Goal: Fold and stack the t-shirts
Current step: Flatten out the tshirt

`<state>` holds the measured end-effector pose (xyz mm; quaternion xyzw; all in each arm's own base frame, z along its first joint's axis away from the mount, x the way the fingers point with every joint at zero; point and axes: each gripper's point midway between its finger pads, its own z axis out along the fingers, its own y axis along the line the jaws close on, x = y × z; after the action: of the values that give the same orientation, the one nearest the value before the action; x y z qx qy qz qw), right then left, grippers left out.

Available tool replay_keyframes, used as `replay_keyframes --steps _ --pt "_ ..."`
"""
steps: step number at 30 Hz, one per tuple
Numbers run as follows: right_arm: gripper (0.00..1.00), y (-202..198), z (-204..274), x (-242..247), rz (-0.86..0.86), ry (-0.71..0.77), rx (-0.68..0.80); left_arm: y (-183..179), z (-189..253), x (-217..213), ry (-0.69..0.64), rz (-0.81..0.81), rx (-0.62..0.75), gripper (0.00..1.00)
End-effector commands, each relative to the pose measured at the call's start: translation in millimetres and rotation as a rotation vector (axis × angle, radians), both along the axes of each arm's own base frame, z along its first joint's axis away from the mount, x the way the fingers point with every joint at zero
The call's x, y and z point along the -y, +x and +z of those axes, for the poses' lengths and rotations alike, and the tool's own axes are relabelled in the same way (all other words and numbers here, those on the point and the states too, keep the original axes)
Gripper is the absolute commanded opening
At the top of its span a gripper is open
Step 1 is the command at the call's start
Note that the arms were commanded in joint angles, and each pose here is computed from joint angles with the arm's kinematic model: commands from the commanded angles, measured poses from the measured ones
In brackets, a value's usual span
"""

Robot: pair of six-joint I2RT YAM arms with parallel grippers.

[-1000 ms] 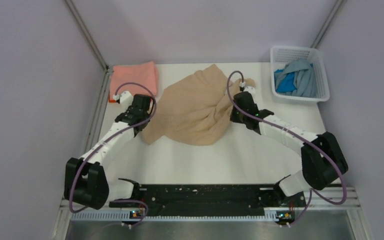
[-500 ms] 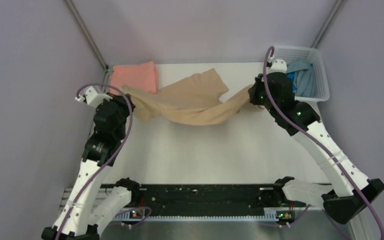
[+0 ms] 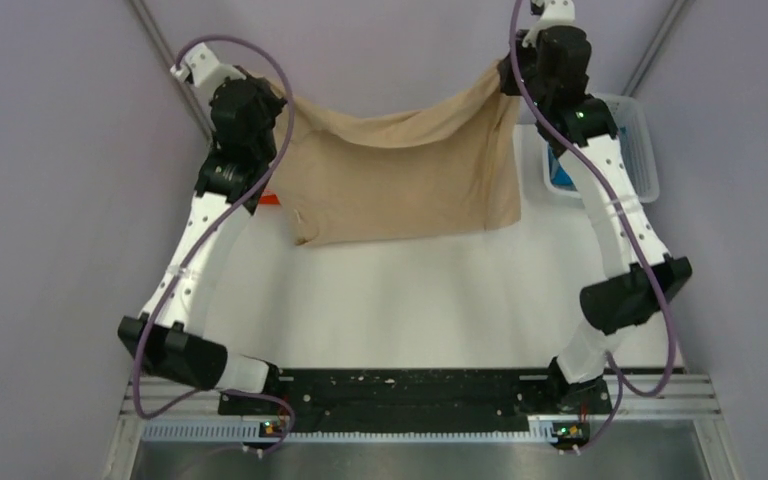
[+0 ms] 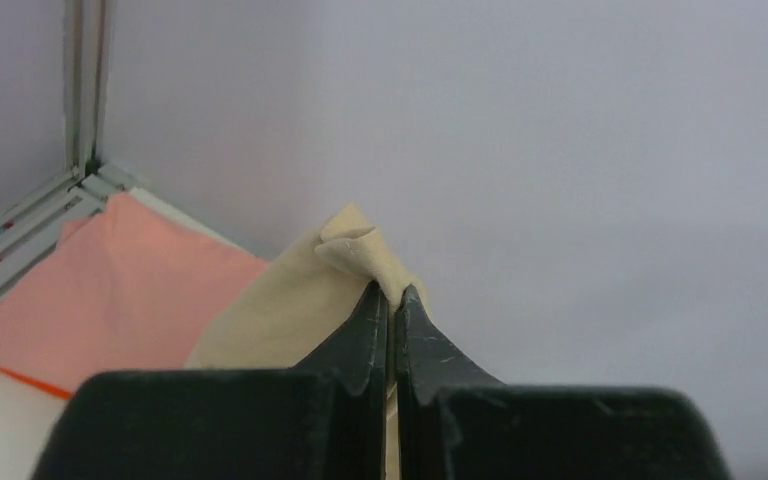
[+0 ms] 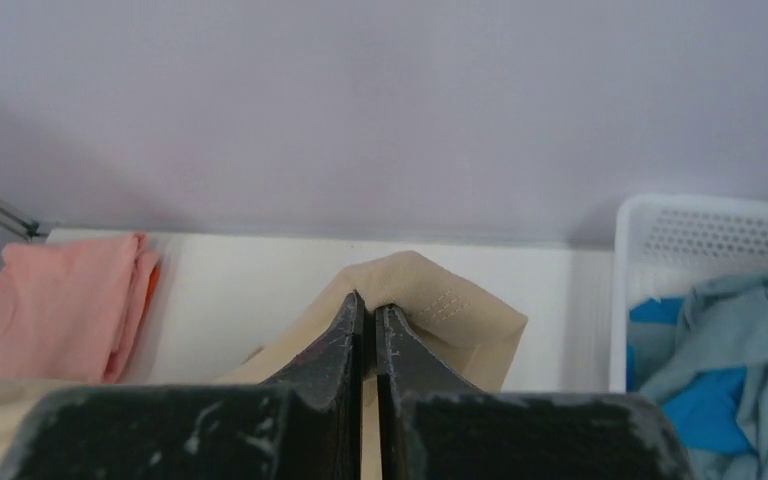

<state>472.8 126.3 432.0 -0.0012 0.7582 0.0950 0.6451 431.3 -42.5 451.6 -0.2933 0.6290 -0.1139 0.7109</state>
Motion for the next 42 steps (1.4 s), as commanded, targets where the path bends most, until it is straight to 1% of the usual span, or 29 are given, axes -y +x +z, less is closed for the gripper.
replay_keyframes --steps 1,2,3,4,6,8,10,12,15,16,18,19,20,22,23,25,26,28,29,30,31,32,33,34,35,36,37,39,42 --pt "0.0 37 79 -6 0.059 0.055 0.215 34 79 -15 0.027 0.06 0.164 0.0" --pt "0.0 41 93 -4 0.065 0.076 0.244 45 85 -15 0.035 0.051 0.147 0.0" --pt "0.0 42 112 -2 0.077 0.092 0.288 45 114 -14 0.044 0.032 0.177 0.0" --pt "0.0 39 123 0 0.09 0.101 0.313 44 128 -13 0.049 0.02 0.202 0.0" --pt "0.0 28 139 0 0.12 0.101 0.349 34 149 -10 0.061 -0.007 0.252 0.0" --pt "0.0 18 142 6 0.106 0.075 0.355 15 161 -13 0.064 -0.009 0.281 0.0" --pt "0.0 3 136 13 0.094 0.032 0.337 0 152 -16 0.065 -0.008 0.278 0.0" --pt "0.0 -5 107 14 0.11 -0.012 0.265 -17 134 -17 0.071 -0.026 0.271 0.0" --pt "0.0 -22 39 13 0.164 -0.096 0.104 -40 80 -20 0.064 -0.038 0.205 0.0" --pt "0.0 -26 -4 14 0.171 -0.116 0.007 -49 57 -19 0.047 -0.05 0.172 0.0" --pt "0.0 -42 -59 19 0.163 -0.117 -0.123 -63 -2 -10 -0.001 -0.112 0.075 0.0" --pt "0.0 -52 -86 19 0.166 -0.109 -0.2 -67 -53 -3 -0.027 -0.148 -0.014 0.0" --pt "0.0 -64 -111 19 0.178 -0.103 -0.284 -76 -86 4 -0.052 -0.182 -0.076 0.0" --pt "0.0 -93 -156 16 0.219 -0.096 -0.464 -97 -152 8 -0.105 -0.192 -0.216 0.0" --pt "0.0 -104 -178 27 0.165 -0.135 -0.545 -109 -180 5 -0.122 -0.175 -0.27 0.0" --pt "0.0 -128 -215 65 -0.023 -0.306 -0.682 -131 -239 0 -0.153 -0.137 -0.414 0.0" --pt "0.0 -143 -234 75 -0.052 -0.364 -0.769 -142 -261 0 -0.161 -0.133 -0.478 0.0" --pt "0.11 -164 -258 97 -0.163 -0.449 -0.892 -162 -297 -8 -0.175 -0.085 -0.591 0.0" --pt "0.2 -168 -267 102 -0.206 -0.457 -0.928 -170 -307 -11 -0.182 -0.064 -0.634 0.01" --pt "0.39 -170 -273 104 -0.23 -0.458 -0.949 -175 -310 -11 -0.188 -0.061 -0.66 0.16" --pt "0.51 -171 -276 106 -0.251 -0.45 -0.951 -179 -309 -10 -0.191 -0.068 -0.679 0.34" --pt "0.61 -170 -277 106 -0.264 -0.437 -0.937 -181 -307 -8 -0.192 -0.078 -0.69 0.45" --pt "0.69 -168 -273 105 -0.273 -0.419 -0.913 -182 -303 -6 -0.192 -0.09 -0.692 0.5" --pt "0.79 -165 -266 105 -0.289 -0.396 -0.873 -182 -299 -5 -0.192 -0.1 -0.69 0.54" --pt "0.9 -162 -257 105 -0.307 -0.367 -0.821 -182 -296 -4 -0.19 -0.111 -0.685 0.6" --pt "0.97 -159 -249 104 -0.318 -0.337 -0.772 -182 -294 -2 -0.189 -0.124 -0.682 0.83" --pt "0.99 -156 -238 103 -0.328 -0.292 -0.707 -182 -291 0 -0.192 -0.136 -0.683 0.93" --pt "0.99 -153 -223 97 -0.329 -0.184 -0.594 -182 -290 3 -0.196 -0.149 -0.684 0.97" --pt "0.99 -155 -219 70 -0.202 -0.017 -0.457 -179 -291 1 -0.184 -0.137 -0.684 0.99"
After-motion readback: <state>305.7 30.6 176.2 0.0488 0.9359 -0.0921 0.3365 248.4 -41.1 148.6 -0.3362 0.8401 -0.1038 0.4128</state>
